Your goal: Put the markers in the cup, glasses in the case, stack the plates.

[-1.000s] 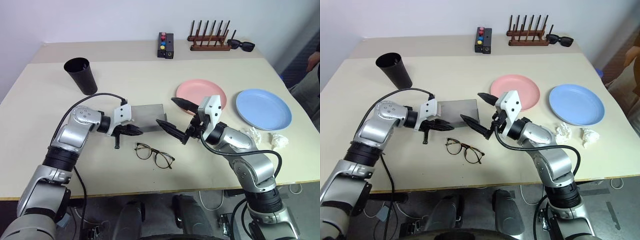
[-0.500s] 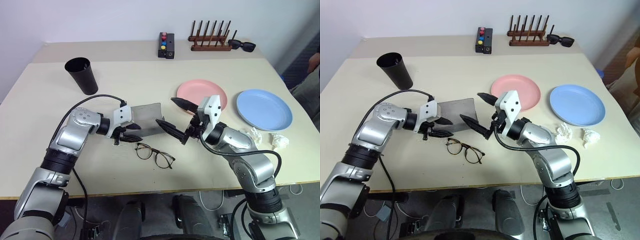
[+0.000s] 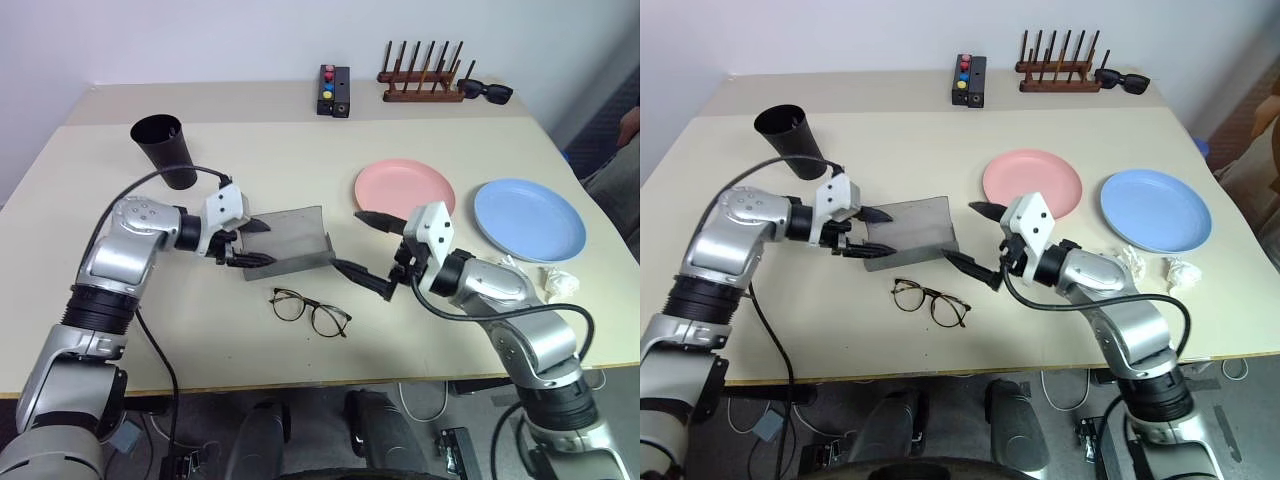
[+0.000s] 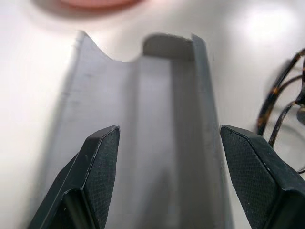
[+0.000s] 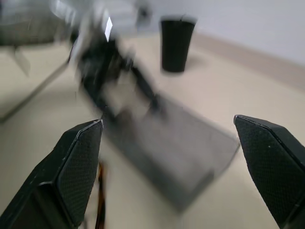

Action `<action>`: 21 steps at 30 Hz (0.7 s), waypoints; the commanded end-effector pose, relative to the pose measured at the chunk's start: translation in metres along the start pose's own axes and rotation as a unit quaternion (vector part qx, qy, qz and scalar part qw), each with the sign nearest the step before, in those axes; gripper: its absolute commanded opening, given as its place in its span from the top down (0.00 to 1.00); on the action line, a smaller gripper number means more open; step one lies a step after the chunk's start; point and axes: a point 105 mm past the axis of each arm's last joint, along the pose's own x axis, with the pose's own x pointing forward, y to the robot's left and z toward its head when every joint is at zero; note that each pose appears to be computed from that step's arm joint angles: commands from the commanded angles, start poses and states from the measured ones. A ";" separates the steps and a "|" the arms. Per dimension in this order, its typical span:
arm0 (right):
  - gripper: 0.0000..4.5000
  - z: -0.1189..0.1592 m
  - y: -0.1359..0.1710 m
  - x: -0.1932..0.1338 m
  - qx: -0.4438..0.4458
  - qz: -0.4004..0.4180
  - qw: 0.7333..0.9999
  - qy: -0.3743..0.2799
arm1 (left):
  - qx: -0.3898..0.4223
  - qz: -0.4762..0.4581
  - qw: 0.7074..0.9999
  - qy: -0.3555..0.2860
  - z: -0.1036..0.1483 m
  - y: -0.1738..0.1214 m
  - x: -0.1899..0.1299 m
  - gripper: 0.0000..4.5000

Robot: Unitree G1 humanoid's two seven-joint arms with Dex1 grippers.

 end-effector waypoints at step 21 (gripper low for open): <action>0.00 -0.016 0.028 -0.020 -0.017 0.053 0.996 0.068 | 0.200 -0.180 0.962 0.049 0.018 -0.079 0.057 0.25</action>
